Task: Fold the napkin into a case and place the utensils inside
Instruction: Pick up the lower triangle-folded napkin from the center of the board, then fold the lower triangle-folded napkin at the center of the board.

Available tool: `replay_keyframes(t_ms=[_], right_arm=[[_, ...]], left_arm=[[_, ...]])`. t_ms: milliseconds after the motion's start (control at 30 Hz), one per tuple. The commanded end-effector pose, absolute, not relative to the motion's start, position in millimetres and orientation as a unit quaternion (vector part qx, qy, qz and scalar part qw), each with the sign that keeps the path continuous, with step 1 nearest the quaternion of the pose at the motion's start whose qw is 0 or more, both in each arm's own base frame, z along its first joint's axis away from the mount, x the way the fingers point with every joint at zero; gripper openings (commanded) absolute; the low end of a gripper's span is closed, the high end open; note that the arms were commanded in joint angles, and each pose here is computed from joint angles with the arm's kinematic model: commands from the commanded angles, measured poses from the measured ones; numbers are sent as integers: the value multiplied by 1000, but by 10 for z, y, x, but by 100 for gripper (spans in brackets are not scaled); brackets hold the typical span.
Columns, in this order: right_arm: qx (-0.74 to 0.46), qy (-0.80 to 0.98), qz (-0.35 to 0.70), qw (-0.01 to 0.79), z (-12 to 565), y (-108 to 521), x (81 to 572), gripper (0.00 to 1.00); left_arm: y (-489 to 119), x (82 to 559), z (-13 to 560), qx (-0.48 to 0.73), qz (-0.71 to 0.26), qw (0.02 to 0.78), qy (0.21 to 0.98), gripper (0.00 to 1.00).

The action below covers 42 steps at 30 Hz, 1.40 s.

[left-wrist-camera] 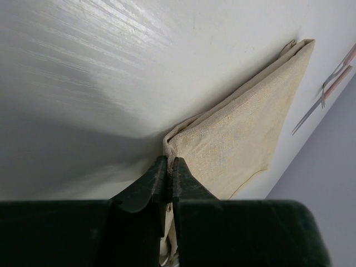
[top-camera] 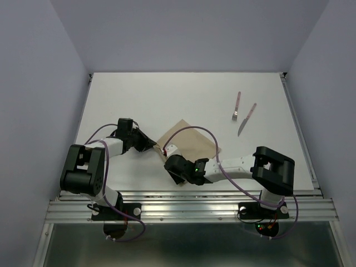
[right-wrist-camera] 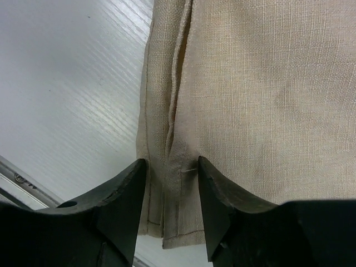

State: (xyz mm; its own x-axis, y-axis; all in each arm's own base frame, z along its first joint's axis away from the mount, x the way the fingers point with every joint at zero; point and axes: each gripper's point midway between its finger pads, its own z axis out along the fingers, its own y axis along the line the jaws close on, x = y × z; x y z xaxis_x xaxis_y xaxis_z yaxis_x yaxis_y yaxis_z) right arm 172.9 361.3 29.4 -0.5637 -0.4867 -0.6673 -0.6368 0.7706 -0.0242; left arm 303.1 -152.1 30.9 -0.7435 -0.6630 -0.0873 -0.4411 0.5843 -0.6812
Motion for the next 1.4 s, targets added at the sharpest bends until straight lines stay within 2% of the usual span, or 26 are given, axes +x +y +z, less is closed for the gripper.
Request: replay_keyframes(t_ms=[0, 167, 367, 733, 1067, 1367], right_arm=[[-325, 875, 91, 346, 224, 3598, 1713, 43], [-317, 879, 89, 345, 188, 3582, 1712, 30], [-310, 877, 96, 353, 255, 3588, 1723, 1], [-321, 867, 172, 341, 458, 3763, 1561, 1], [-286, 862, 325, 264, 632, 3954, 1443, 1], [-232, 853, 424, 197, 716, 3887, 1477, 1]], left_arm=[[-1534, 3122, 409, -310, -330, 184, 872, 0], [-1520, 3111, 400, -313, -326, 183, 873, 0], [-1516, 3116, 422, -313, -325, 184, 873, 0], [-1428, 3073, 499, -337, -282, 159, 884, 0], [-1442, 3078, 767, -370, -298, 163, 864, 0], [-1287, 3111, 990, -421, -251, 166, 856, 0]])
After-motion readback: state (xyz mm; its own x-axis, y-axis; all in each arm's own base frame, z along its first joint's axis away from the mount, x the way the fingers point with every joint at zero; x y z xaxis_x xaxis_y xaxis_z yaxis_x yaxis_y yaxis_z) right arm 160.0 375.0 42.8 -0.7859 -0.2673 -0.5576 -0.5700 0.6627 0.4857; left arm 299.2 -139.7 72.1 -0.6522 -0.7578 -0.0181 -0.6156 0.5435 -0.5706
